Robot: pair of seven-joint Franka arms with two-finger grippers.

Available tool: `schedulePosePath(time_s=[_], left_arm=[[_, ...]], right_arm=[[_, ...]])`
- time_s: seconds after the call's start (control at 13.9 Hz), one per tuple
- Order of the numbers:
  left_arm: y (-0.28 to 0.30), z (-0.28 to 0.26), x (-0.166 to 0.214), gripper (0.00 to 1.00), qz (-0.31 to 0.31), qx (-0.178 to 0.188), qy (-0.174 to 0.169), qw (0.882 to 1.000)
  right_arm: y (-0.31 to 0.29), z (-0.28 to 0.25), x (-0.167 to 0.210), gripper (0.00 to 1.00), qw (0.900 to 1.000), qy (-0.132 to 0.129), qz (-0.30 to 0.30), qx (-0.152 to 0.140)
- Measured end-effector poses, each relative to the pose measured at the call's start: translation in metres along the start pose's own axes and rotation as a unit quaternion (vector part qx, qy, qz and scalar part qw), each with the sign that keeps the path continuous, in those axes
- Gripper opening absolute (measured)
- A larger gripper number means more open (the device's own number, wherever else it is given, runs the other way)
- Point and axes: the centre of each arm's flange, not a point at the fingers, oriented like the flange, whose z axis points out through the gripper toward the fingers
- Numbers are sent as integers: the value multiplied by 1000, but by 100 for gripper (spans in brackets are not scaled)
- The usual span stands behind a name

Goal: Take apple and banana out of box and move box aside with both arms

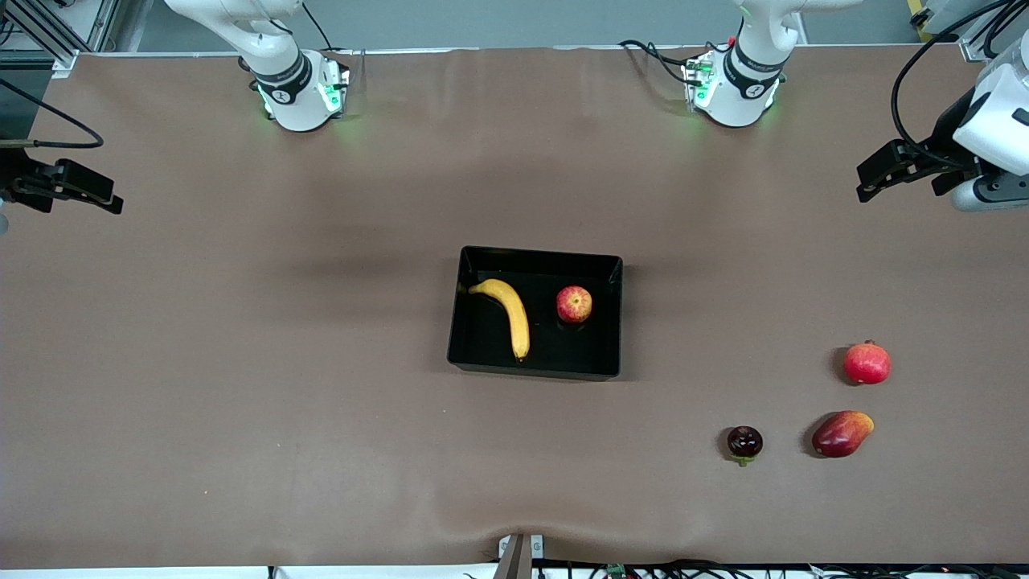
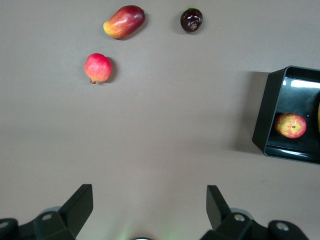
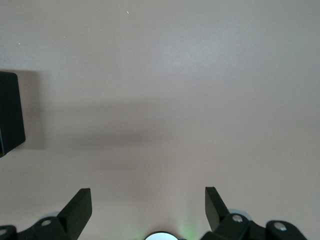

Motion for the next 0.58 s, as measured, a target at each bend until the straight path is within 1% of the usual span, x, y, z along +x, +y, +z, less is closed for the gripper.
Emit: schedulePosePath(time_s=[0.58], left_arm=[[6,4,5,100,5,0,-3,1000]], right_arm=[[-12,-2,0,100,1000,3,-11,-1]])
